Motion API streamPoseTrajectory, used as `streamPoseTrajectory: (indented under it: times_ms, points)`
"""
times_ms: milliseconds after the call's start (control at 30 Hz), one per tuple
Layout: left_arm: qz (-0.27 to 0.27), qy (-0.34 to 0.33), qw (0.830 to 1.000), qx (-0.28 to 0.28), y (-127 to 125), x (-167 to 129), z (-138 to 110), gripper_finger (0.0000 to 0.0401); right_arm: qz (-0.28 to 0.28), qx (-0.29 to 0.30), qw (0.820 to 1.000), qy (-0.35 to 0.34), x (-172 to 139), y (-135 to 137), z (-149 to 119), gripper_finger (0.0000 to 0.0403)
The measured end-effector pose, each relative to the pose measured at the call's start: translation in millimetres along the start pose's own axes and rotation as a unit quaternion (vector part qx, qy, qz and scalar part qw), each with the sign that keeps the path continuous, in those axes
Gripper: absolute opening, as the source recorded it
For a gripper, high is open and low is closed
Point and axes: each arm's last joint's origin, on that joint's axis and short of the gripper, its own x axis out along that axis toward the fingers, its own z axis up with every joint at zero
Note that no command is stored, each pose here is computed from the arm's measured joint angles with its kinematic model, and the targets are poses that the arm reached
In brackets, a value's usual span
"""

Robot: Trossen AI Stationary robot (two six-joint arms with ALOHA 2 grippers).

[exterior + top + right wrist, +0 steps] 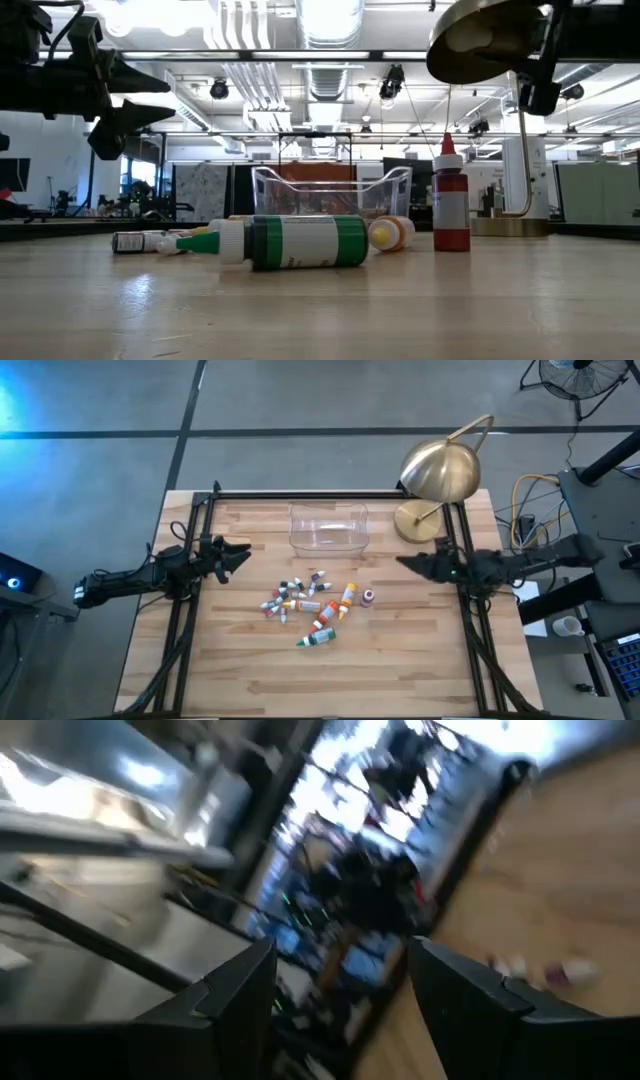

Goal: Pick & Place food coloring
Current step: Put the big dark red food coloring bottle into the transparent bin

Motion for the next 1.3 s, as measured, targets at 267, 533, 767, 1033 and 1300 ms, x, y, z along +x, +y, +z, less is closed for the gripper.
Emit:
streamPoseTrajectory:
  times_ms: [267,533,767,1033,1300]
  points:
    - [0.0,0.0,1.0,0.0,0,0,0,0.0167,-0.202,0.002,0.962,0.184,25,12,-14,0.0219]
    - [0.0,0.0,1.0,0.0,0,0,0,0.0167,-0.355,-0.119,0.878,0.299,36,18,-18,0.0219]
    - [0.0,0.0,1.0,0.0,0,0,0,0.0167,-0.395,-0.15,0.84,0.341,64,16,-32,0.0219]
    - [0.0,0.0,1.0,0.0,0,0,0,0.0167,-0.437,-0.194,0.793,0.377,99,13,-49,0.0219]
    - [0.0,0.0,1.0,0.0,0,0,0,0.0167,-0.525,-0.211,0.714,0.412,108,10,-55,0.0219]
